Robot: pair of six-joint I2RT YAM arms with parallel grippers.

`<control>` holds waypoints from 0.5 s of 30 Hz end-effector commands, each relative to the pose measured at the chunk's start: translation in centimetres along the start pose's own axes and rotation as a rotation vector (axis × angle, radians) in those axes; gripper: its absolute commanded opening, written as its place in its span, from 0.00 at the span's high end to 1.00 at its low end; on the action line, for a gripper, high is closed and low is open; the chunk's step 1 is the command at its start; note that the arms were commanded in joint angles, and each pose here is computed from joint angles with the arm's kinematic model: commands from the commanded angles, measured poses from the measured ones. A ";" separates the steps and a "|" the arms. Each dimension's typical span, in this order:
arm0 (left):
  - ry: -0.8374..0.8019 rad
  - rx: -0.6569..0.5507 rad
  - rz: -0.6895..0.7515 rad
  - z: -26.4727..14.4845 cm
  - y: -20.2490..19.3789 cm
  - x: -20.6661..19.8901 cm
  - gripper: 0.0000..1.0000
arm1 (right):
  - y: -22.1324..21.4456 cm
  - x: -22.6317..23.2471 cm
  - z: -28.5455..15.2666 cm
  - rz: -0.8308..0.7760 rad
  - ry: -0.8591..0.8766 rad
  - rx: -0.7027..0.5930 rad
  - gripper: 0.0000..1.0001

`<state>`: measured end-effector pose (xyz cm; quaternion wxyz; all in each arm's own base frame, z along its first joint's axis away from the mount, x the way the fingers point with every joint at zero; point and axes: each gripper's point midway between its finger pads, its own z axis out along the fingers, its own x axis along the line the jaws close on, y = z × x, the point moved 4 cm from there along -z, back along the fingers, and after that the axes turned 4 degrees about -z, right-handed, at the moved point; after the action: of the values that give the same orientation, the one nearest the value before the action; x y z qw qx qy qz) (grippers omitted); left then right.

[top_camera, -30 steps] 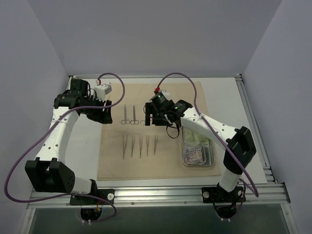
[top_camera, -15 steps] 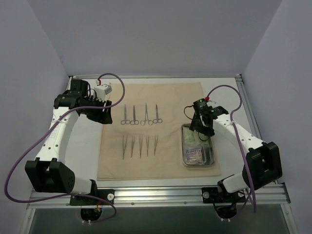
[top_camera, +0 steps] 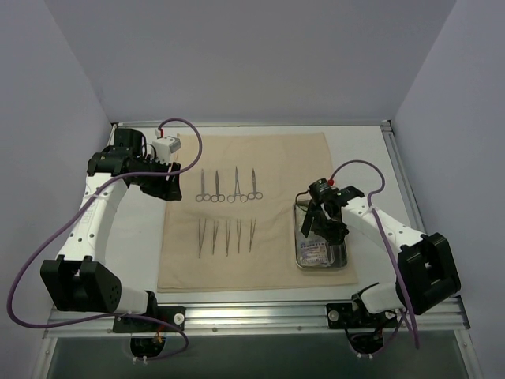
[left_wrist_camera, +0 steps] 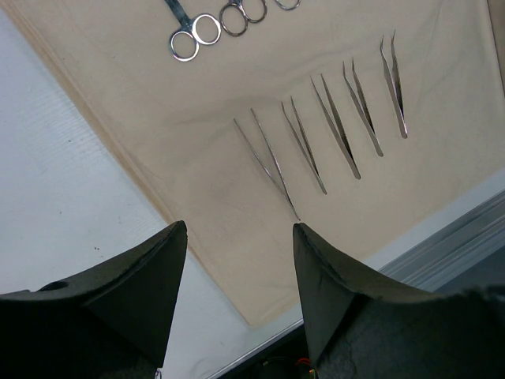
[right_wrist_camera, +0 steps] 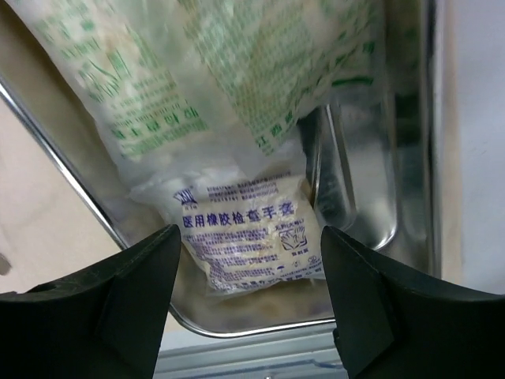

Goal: Open and lay out the surgical kit
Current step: Pick up the medical item from the container.

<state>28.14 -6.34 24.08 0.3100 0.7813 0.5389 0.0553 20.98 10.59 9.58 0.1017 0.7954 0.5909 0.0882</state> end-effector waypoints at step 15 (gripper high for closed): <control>-0.007 -0.017 0.019 -0.7 0.5 -0.2 0.35 | -3.9 1.2 0.2 -0.114 -0.084 0.037 0.76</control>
<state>28.12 -6.34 24.07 0.3097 0.7814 0.5391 0.0549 17.08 13.10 6.15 0.0773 0.7627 0.6416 0.0273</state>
